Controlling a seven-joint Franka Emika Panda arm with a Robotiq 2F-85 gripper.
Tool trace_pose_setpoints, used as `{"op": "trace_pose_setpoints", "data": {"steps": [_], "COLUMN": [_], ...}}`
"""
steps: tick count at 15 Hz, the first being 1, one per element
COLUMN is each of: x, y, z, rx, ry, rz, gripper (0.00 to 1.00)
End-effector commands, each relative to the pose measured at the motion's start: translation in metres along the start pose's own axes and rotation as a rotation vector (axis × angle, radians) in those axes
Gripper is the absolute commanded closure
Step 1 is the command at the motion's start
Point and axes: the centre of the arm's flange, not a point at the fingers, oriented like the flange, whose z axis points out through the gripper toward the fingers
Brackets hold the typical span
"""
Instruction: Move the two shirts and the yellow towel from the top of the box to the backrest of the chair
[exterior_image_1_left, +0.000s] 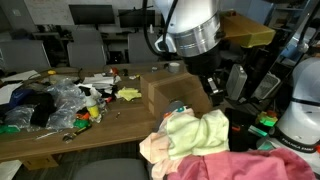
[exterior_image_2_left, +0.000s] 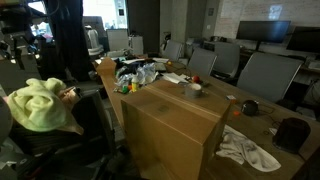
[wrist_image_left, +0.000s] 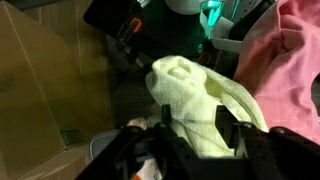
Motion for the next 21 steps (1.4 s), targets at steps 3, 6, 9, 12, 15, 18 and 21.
{"op": "trace_pose_setpoints", "data": {"steps": [3, 6, 9, 12, 15, 18, 21], "x": [-0.009, -0.023, -0.044, -0.07, -0.106, -0.139, -0.171], "y": [0.014, 0.045, 0.09, 0.135, 0.17, 0.188, 0.186], "z": [-0.009, -0.017, -0.026, -0.031, -0.023, 0.0, 0.032], "rx": [-0.074, -0.152, -0.211, -0.208, -0.134, -0.022, 0.121], "ry": [0.034, 0.088, 0.124, 0.157, 0.176, 0.193, 0.228], "rz": [0.084, 0.218, 0.357, 0.513, 0.666, 0.785, 0.856], "gripper": [0.03, 0.0, 0.0, 0.0, 0.0, 0.0, 0.0]}}
